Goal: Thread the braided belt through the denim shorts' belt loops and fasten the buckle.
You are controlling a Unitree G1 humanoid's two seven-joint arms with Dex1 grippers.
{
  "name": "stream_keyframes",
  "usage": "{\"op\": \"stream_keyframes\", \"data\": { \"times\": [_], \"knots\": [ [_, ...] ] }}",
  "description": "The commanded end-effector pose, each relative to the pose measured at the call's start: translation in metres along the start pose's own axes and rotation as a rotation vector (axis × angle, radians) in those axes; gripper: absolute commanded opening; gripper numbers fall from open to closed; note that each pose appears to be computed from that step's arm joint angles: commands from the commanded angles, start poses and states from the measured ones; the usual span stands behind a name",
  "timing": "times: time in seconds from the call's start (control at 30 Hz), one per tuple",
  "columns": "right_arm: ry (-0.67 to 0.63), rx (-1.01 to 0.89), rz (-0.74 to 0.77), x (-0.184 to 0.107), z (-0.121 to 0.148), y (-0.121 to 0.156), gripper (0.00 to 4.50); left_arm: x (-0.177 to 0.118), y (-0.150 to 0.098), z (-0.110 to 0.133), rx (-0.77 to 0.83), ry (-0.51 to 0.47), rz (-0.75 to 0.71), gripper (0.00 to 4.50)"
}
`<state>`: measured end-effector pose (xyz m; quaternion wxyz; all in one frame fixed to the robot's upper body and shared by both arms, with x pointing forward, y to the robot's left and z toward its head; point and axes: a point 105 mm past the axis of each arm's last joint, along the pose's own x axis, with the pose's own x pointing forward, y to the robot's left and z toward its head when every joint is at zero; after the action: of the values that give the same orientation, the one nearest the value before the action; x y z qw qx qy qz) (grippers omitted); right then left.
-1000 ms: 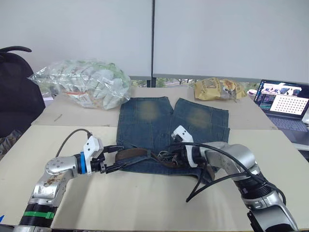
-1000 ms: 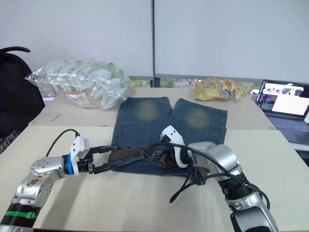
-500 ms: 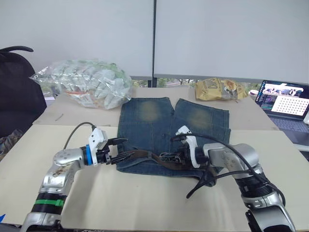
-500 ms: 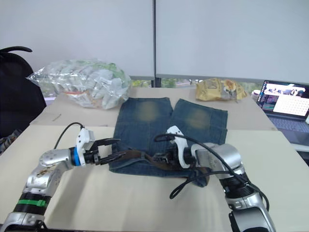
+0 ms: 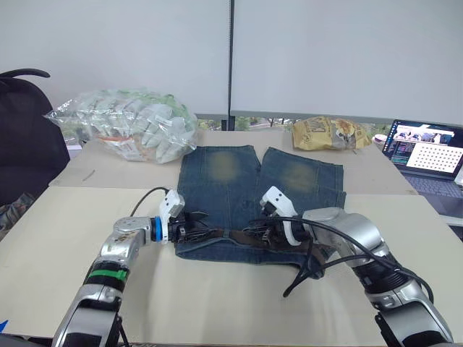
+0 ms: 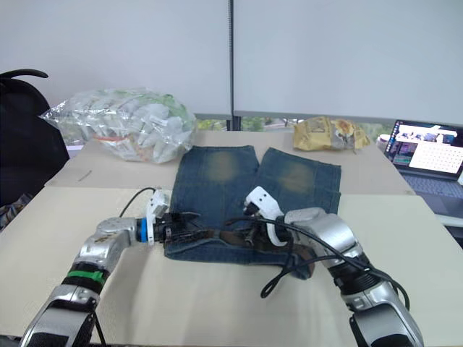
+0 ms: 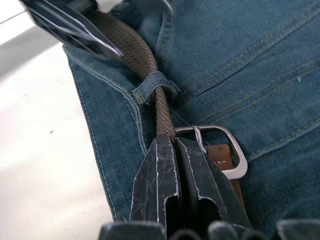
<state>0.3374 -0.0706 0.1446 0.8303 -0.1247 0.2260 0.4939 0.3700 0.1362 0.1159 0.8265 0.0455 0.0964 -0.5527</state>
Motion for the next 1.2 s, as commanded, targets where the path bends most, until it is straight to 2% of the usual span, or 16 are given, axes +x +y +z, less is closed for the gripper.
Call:
{"op": "stream_keyframes", "data": {
  "times": [0.03, 0.13, 0.37, 0.4, 0.6, 0.73, 0.9, 1.03, 1.2],
  "knots": [
    [-0.043, -0.066, -0.018, -0.007, 0.016, 0.001, 0.00, 0.001, -0.001, -0.002, 0.019, 0.045, -0.071, 3.48],
    [-0.045, -0.068, -0.024, -0.007, 0.015, 0.001, 0.00, 0.001, -0.002, -0.006, 0.015, 0.066, -0.110, 2.60],
    [-0.033, -0.094, -0.052, -0.010, 0.012, -0.002, 0.00, -0.006, -0.009, -0.002, 0.005, 0.068, -0.217, 0.15],
    [-0.029, -0.111, -0.060, -0.011, 0.012, -0.003, 0.00, -0.009, -0.010, -0.001, -0.001, 0.066, -0.224, 0.02],
    [-0.031, -0.144, -0.053, -0.010, 0.012, 0.000, 0.00, -0.016, -0.009, 0.016, -0.095, -0.030, -0.226, 0.02],
    [-0.023, -0.160, -0.056, -0.009, 0.010, 0.001, 0.00, -0.025, -0.015, 0.014, -0.226, -0.033, -0.251, 0.02],
    [-0.018, -0.186, -0.060, -0.008, 0.011, 0.000, 0.00, -0.036, -0.032, -0.006, -0.320, 0.073, -0.307, 0.02],
    [-0.014, -0.208, -0.053, -0.006, 0.011, 0.002, 0.00, -0.036, -0.037, -0.012, -0.350, 0.101, -0.316, 0.02],
    [-0.005, -0.271, -0.049, -0.002, 0.012, 0.003, 0.00, -0.026, -0.032, -0.031, -0.355, 0.171, -0.244, 0.02]
  ]
}}
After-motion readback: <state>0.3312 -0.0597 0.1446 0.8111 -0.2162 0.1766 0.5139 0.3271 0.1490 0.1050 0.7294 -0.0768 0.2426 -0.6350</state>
